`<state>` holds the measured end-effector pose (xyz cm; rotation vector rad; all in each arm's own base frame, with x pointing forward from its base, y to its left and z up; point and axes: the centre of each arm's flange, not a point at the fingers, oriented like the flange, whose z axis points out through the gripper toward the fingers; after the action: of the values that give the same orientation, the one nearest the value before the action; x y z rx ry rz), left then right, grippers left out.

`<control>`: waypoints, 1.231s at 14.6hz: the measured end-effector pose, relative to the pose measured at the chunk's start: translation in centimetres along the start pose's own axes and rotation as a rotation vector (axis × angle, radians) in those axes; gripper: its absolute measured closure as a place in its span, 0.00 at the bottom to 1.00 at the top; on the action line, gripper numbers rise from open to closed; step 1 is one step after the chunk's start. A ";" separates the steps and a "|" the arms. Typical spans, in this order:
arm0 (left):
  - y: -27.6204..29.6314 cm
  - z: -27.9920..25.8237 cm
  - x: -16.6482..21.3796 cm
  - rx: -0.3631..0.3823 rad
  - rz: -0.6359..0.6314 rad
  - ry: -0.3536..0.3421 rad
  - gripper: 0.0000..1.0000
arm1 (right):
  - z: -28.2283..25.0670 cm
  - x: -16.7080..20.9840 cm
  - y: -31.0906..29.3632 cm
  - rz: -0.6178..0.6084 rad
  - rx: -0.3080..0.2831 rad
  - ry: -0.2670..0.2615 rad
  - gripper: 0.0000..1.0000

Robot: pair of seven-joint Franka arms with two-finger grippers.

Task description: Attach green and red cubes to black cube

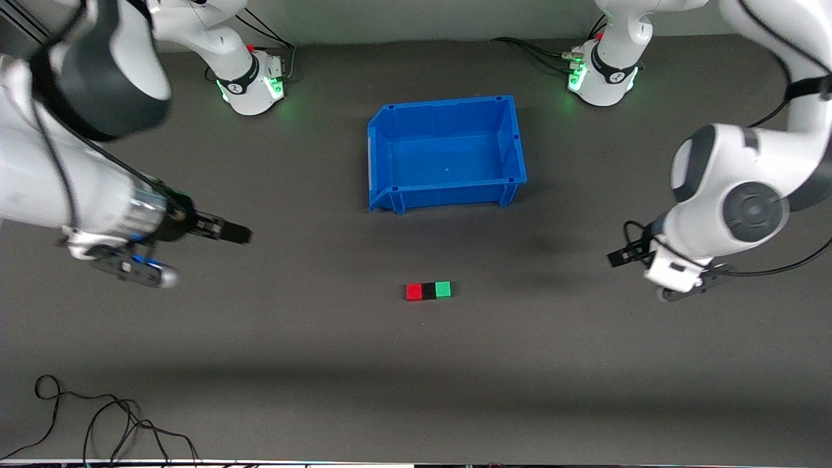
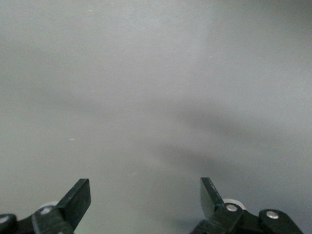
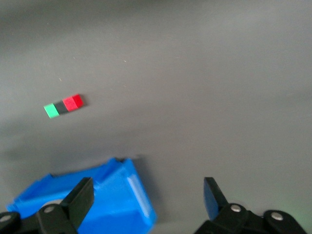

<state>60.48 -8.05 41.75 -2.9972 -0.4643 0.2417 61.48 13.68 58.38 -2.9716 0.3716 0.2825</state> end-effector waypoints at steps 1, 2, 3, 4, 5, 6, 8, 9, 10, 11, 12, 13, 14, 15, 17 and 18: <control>-1.5 -1.2 -0.1 -0.006 0.011 0.007 0.00 | -1.6 -0.3 2.3 -0.051 -0.006 0.010 0.00; -2.9 -2.8 -0.3 -0.014 0.011 0.010 0.00 | -2.7 -0.3 4.6 -0.099 -0.017 0.022 0.00; -4.4 -4.5 -0.4 -0.031 0.013 0.003 0.00 | -3.3 -0.2 6.2 -0.130 -0.029 0.029 0.00; -6.3 -6.3 -0.3 -0.066 0.018 -0.012 0.00 | -3.3 -0.1 7.2 -0.145 -0.037 0.029 0.00; -8.7 -7.8 -0.1 -0.111 0.026 -0.027 0.00 | -3.1 0.1 7.7 -0.151 -0.041 0.024 0.00; -11.1 -8.9 0.1 -0.144 0.047 -0.028 0.00 | -2.9 0.2 7.8 -0.150 -0.045 0.019 0.00; -13.9 -10.3 0.0 -0.169 0.138 0.001 0.00 | -2.5 0.5 8.3 -0.145 -0.042 0.010 0.00; -14.3 -10.9 -0.2 -0.154 0.195 0.020 0.00 | -2.5 0.7 8.7 -0.144 -0.032 0.006 0.00; -14.4 -11.5 -0.4 -0.126 0.229 0.037 0.00 | -2.6 0.9 9.2 -0.145 -0.022 0.003 0.00; -14.3 -12.0 -0.5 -0.107 0.245 0.051 0.00 | -2.7 0.9 9.7 -0.147 -0.021 0.006 0.00; -14.3 -12.4 -0.6 -0.098 0.250 0.061 0.00 | -2.8 0.8 10.1 -0.152 -0.028 0.014 0.00; -14.4 -12.7 -0.6 -0.094 0.252 0.069 0.00 | -2.9 0.6 10.3 -0.160 -0.035 0.027 0.00; -14.5 -13.0 -0.6 -0.094 0.254 0.075 0.00 | -2.9 0.3 10.3 -0.169 -0.040 0.047 0.00; -14.5 -13.1 -0.5 -0.090 0.260 0.079 0.00 | -2.8 -0.1 10.2 -0.181 -0.042 0.073 0.00; -14.6 -13.1 0.0 -0.068 0.269 0.085 0.00 | -2.5 -0.8 10.5 -0.228 -0.054 0.127 0.00; -14.7 -13.1 0.3 -0.059 0.269 0.087 0.00 | -2.5 -1.1 10.9 -0.251 -0.079 0.146 0.00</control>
<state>58.69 5.00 56.36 -3.1062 -0.0589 0.1177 58.05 3.10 59.83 -3.0812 -0.0003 0.0531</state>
